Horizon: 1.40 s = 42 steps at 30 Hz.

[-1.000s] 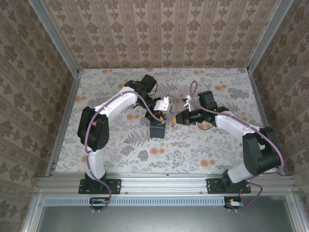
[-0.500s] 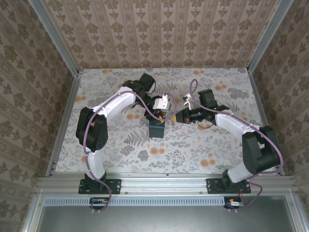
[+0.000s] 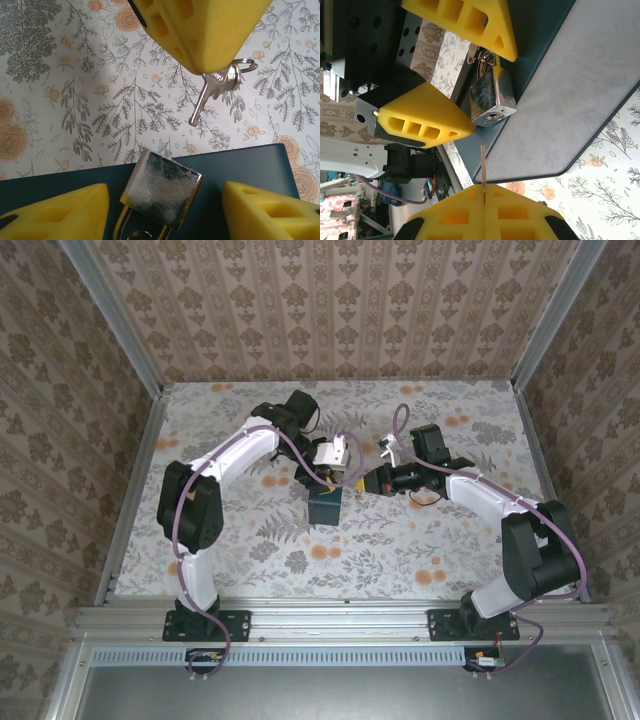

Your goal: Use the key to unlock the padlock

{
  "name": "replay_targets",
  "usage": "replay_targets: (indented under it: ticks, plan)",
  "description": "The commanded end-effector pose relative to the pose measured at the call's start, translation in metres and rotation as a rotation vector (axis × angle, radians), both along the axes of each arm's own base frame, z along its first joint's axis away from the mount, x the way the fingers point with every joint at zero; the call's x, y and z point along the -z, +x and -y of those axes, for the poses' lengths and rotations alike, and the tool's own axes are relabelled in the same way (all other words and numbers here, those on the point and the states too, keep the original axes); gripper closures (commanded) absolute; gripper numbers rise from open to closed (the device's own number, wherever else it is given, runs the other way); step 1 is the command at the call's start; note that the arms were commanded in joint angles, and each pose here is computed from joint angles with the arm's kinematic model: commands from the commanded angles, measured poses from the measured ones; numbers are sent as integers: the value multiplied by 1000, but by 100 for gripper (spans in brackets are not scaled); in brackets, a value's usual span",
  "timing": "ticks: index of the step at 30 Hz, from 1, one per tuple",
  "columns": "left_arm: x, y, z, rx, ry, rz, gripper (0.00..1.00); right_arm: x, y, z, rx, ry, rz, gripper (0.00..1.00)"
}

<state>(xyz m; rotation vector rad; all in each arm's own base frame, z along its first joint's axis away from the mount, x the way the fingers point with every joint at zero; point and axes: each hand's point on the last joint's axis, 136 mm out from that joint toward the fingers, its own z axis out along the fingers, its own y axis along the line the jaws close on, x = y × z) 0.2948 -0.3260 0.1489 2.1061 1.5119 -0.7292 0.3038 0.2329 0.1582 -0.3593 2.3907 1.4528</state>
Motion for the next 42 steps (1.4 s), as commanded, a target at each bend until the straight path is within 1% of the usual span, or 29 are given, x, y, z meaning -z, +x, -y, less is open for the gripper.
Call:
replay_targets:
  ticks: [1, 9, 12, 16, 42]
  plan:
    - [4, -2, 3, 24, 4, -15, 41, -9, 0, -6, -37, 33, 16, 100]
    - [6, -7, 6, 23, -2, -25, 55, -2, 9, -7, -31, 21, 13, 100]
    - [9, -7, 5, 16, 4, -25, 57, -3, 9, -8, -42, 20, 17, 100]
    - [10, -6, 4, 4, 11, -28, 63, -3, 12, -11, -49, 32, 14, 100]
    - [10, -8, -2, -7, -1, -59, 68, -2, 26, -7, -28, 43, 30, 100]
